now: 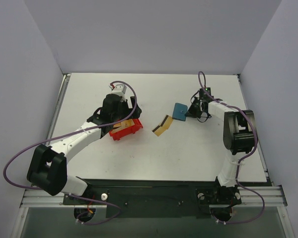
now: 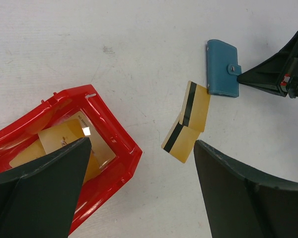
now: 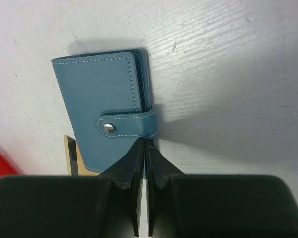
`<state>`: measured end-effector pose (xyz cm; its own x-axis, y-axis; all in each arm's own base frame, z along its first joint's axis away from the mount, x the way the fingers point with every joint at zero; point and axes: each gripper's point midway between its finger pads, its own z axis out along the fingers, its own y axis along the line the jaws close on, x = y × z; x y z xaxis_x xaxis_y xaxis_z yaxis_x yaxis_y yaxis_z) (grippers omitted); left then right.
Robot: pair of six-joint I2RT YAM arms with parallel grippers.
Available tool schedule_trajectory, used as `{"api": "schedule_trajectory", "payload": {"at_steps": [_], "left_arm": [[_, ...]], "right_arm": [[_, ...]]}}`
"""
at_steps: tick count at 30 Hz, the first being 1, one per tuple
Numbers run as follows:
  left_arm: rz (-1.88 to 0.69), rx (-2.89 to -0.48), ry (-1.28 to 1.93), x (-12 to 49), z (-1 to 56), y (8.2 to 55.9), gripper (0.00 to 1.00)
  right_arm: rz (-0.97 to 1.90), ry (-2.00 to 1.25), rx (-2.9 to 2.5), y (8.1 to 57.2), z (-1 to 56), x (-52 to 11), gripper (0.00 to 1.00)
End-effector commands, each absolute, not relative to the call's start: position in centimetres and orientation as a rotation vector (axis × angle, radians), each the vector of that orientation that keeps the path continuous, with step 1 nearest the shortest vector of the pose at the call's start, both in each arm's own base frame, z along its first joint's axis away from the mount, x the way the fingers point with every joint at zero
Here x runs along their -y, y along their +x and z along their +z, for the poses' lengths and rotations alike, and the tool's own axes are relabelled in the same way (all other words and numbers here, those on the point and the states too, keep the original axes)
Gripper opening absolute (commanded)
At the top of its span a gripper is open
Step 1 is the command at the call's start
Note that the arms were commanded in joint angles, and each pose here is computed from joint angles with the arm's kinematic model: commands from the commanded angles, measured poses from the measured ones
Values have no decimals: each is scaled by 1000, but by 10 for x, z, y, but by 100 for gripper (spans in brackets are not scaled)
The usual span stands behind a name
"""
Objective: Put the credit cards into the card holder
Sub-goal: Pick up the card holder from the center of the board.
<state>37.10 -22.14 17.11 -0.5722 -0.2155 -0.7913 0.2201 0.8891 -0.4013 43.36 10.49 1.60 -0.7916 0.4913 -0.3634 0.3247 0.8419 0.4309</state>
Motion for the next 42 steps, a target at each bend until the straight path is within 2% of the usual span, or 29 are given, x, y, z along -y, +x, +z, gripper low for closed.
{"api": "schedule_trajectory", "payload": {"at_steps": [1,17,18,19,20,22,35,41,42], "left_arm": [[-594,-2035,13,224,192,379,96],[-666,-2050,20,235,183,379,95],[-674,-2050,23,237,183,379,96],[-676,-2047,24,237,184,380,95],[-682,-2049,27,239,183,380,96],[-693,-2050,34,241,184,380,95],[-692,-2048,70,245,183,383,95],[-808,-2020,160,284,178,400,95],[-823,-2015,180,293,179,402,92]], "right_arm": [[501,612,-2520,439,15,-104,0],[547,550,-2415,404,60,-100,0],[539,546,-2410,405,61,-99,20],[532,541,-2408,408,61,-99,31],[528,532,-2410,411,60,-98,62],[552,511,-2419,418,60,-101,70],[579,511,-2485,459,40,-110,75],[542,542,-2524,456,32,-106,75],[541,543,-2526,455,31,-106,75]]}}
